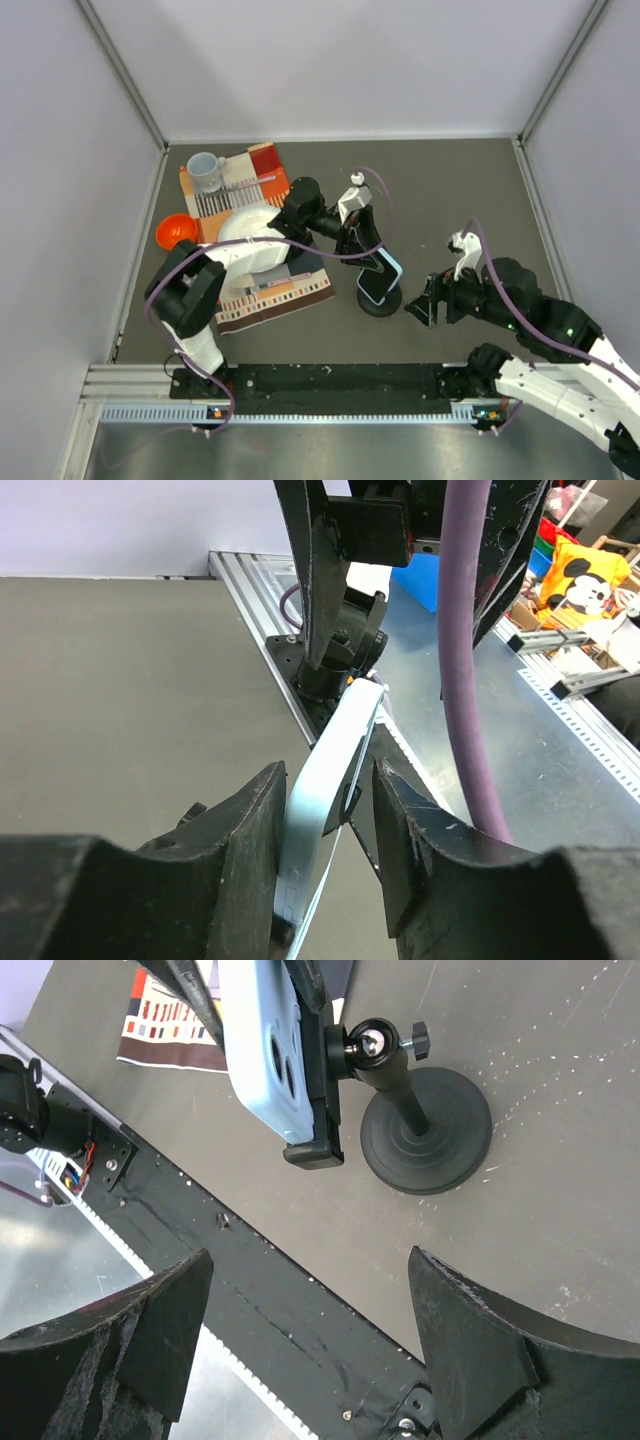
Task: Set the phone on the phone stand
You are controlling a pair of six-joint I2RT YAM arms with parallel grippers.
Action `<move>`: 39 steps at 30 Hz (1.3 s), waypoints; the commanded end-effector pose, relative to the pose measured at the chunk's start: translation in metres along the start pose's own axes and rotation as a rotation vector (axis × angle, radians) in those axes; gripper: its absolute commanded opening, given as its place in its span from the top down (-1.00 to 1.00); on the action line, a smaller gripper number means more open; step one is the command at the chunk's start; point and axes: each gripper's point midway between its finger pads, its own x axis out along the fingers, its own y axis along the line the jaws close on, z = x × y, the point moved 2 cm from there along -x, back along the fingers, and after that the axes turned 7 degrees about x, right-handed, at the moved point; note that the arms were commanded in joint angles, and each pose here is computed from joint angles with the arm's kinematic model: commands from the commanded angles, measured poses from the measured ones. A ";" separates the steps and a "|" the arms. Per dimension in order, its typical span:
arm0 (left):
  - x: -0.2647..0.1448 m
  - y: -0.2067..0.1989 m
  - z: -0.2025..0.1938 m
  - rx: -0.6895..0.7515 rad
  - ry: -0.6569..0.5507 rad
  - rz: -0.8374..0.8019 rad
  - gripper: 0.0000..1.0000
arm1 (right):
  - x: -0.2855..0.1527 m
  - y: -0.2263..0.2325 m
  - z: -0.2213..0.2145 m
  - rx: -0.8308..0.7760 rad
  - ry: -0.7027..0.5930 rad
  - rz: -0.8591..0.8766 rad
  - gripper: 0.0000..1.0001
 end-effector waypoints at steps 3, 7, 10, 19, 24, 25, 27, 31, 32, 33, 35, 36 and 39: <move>0.004 -0.005 0.014 0.059 -0.002 -0.081 0.29 | 0.001 0.001 0.003 -0.007 -0.013 0.008 -0.58; 0.005 0.000 0.017 0.048 -0.009 -0.068 0.57 | 0.001 0.000 0.003 -0.013 -0.017 0.008 -0.58; 0.003 0.006 0.020 0.057 -0.031 -0.012 0.79 | -0.001 0.000 0.003 -0.015 -0.024 0.011 -0.58; -0.027 0.056 0.049 0.139 -0.042 0.389 1.00 | -0.008 0.000 0.006 -0.015 -0.066 0.021 -0.58; -0.082 0.106 0.085 0.169 -0.115 0.746 1.00 | -0.011 0.000 0.007 -0.007 -0.084 0.025 -0.58; -0.089 0.112 0.089 0.170 -0.121 0.793 1.00 | -0.011 0.000 0.008 -0.008 -0.086 0.024 -0.58; -0.114 0.134 0.104 0.182 -0.149 0.956 1.00 | -0.011 0.000 0.007 -0.005 -0.083 0.023 -0.57; -0.151 0.156 0.122 0.182 -0.254 1.108 1.00 | -0.011 0.000 0.007 -0.005 -0.084 0.025 -0.58; -0.162 0.165 0.122 0.181 -0.263 1.125 1.00 | -0.010 -0.001 0.007 -0.005 -0.085 0.024 -0.58; -0.165 0.169 0.124 0.184 -0.268 1.122 1.00 | -0.010 -0.001 0.007 -0.005 -0.085 0.024 -0.57; -0.157 0.175 0.131 0.225 -0.264 0.952 1.00 | -0.010 -0.001 0.007 -0.005 -0.085 0.024 -0.57; -0.151 0.175 0.133 0.199 -0.289 0.870 1.00 | -0.010 -0.001 0.007 -0.005 -0.085 0.024 -0.58; -0.142 0.186 0.133 0.211 -0.274 0.703 1.00 | -0.010 0.000 0.007 -0.006 -0.085 0.024 -0.57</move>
